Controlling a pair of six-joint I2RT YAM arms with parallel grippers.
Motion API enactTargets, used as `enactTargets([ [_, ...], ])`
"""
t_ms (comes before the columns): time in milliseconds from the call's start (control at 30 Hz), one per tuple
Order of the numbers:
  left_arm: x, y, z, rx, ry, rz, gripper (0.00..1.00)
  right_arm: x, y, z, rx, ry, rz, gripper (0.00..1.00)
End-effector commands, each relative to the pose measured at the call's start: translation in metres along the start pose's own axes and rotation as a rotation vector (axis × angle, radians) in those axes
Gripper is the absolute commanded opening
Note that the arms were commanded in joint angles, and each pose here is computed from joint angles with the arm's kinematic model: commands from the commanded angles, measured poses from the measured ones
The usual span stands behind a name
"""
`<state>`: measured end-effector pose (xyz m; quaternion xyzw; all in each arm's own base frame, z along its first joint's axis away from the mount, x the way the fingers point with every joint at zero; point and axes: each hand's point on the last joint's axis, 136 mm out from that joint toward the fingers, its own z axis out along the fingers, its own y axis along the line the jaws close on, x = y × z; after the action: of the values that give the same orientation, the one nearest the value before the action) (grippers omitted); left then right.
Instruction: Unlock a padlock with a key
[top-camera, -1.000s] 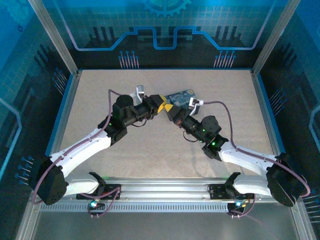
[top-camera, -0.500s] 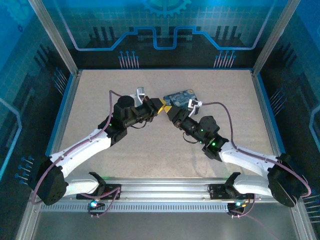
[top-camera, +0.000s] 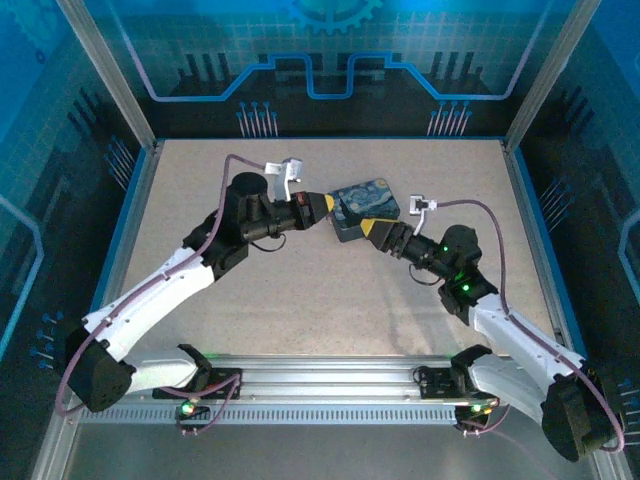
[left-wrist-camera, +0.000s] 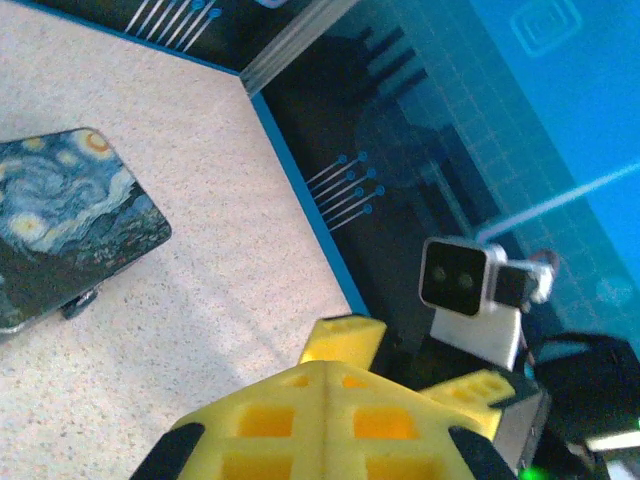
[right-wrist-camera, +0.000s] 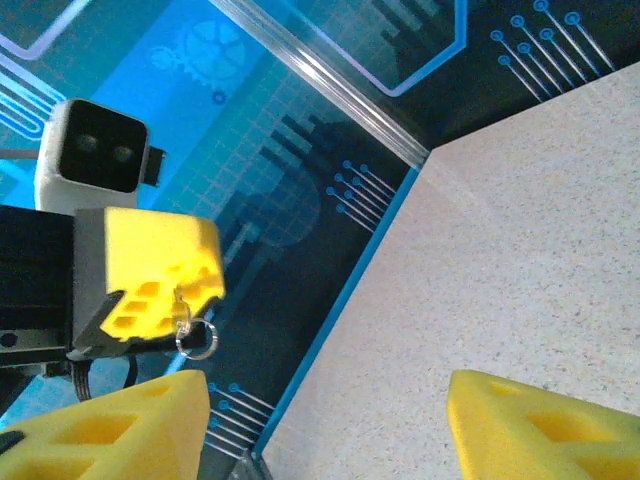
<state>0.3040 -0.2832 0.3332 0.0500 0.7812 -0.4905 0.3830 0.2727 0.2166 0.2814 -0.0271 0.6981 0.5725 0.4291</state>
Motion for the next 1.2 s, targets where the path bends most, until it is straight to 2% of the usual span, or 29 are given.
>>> enactTargets([
  [0,0.000,-0.021,-0.007,0.069,0.045,0.189,0.00,0.008,0.032,0.001,-0.191,0.092,-0.032,0.68],
  [333,-0.011,-0.044,-0.003,0.160,0.038,0.191,0.00,0.001,0.075,0.023,-0.314,0.141,-0.089,0.68],
  [767,-0.010,-0.043,0.001,0.172,0.038,0.160,0.00,0.004,0.086,0.043,-0.346,0.172,-0.084,0.55],
  [1167,-0.010,-0.042,0.002,0.174,0.037,0.152,0.00,0.003,0.087,0.047,-0.346,0.168,-0.083,0.38],
])
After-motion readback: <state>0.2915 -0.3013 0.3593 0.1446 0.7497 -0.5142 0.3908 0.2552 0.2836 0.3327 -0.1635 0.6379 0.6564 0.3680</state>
